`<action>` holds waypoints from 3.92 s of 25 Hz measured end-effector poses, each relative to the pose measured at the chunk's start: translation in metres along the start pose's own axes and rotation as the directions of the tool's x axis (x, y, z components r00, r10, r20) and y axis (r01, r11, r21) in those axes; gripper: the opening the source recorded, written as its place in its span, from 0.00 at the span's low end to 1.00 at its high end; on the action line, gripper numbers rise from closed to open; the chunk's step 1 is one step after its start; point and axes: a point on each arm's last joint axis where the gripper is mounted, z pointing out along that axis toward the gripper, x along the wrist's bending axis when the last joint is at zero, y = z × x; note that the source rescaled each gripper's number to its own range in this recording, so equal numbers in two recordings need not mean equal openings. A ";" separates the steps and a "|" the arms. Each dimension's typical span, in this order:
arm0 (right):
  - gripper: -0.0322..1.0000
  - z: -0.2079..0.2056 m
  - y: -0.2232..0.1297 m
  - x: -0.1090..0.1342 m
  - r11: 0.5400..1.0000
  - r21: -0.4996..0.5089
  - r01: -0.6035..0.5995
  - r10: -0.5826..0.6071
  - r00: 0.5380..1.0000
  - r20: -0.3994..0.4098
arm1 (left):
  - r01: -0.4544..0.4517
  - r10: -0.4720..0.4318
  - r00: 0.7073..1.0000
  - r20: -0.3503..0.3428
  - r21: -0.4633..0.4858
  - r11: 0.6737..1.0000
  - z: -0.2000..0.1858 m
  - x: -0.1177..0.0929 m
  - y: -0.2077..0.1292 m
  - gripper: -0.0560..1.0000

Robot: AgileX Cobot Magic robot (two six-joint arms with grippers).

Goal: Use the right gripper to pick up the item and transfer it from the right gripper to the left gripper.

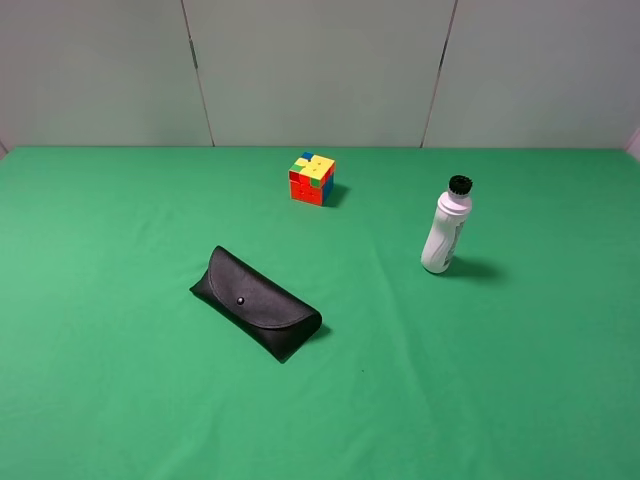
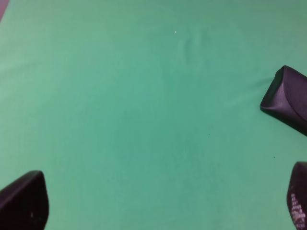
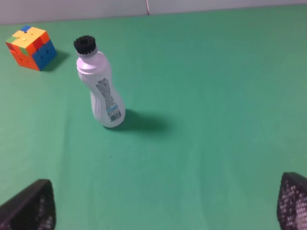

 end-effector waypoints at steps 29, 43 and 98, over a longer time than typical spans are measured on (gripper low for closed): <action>1.00 0.000 0.000 0.000 1.000 0.001 -0.020 0.020 1.000 0.000 | 0.000 0.000 1.000 0.000 0.000 1.000 0.000 0.000 0.000 1.00; 1.00 0.099 0.092 0.001 0.938 0.346 -0.003 -0.027 0.996 0.082 | -0.003 0.003 1.000 -0.006 0.000 1.000 0.000 0.001 0.000 1.00; 1.00 0.374 0.079 0.076 0.574 0.819 0.020 -0.032 0.999 -0.002 | -0.003 0.003 1.000 -0.006 0.000 1.000 0.000 0.001 0.000 1.00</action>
